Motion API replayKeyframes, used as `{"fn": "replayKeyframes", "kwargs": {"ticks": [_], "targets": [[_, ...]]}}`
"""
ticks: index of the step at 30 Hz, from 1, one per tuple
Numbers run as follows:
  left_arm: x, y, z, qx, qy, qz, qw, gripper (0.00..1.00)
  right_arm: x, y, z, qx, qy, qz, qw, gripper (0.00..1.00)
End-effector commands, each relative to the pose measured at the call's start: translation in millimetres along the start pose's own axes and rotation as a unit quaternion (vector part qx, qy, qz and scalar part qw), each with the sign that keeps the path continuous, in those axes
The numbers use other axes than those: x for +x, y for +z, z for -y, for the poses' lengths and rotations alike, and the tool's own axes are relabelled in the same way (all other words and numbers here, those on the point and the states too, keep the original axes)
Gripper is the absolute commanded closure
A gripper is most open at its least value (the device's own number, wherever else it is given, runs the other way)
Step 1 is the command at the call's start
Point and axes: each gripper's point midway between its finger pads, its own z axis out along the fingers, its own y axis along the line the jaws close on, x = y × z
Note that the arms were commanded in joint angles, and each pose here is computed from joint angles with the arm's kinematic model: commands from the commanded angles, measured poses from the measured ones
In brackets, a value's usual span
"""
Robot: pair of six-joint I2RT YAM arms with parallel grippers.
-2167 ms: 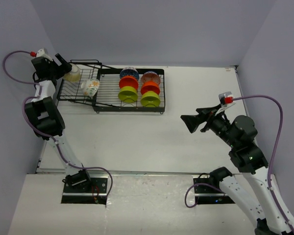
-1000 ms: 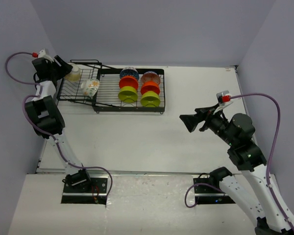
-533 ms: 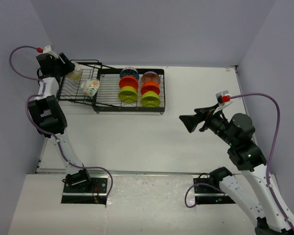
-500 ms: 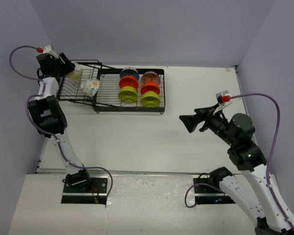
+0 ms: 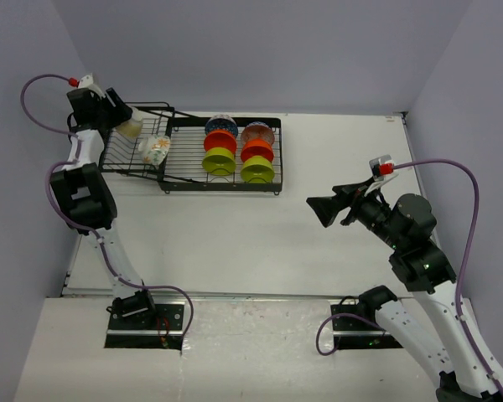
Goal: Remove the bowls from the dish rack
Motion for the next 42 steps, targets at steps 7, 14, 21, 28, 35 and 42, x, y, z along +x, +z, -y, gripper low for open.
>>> {"fn": "replayKeyframes", "kwargs": {"ticks": [7,14,21,28,35,42], "targets": [[-43.4,-15.3,49.7,0.049,0.035,0.043,0.997,0.66,-3.9,2.6,-4.3,-0.012,-0.007,0.004,1.0,0.01],[-35.1,-12.2,57.7,0.057,0.038,0.032,0.997,0.75,-3.1,2.7,-3.3,-0.01,-0.006,0.003,1.0,0.01],[-35.7,-14.2,68.8,0.073,0.039,0.031,0.996,0.74,-3.3,3.3,-3.9,-0.011,-0.005,0.002,1.0,0.01],[-37.9,-17.8,78.2,0.089,0.034,0.029,0.995,0.49,-3.0,4.0,-2.8,-0.009,-0.005,0.002,1.0,0.01],[-37.2,-19.3,88.2,0.108,0.029,0.025,0.993,0.37,-3.5,3.6,-2.4,-0.007,-0.005,0.002,1.0,0.01],[-39.7,-22.3,100.1,0.124,0.026,0.027,0.992,0.29,-2.6,4.8,-2.0,-0.007,-0.004,-0.001,1.0,0.01]]}}
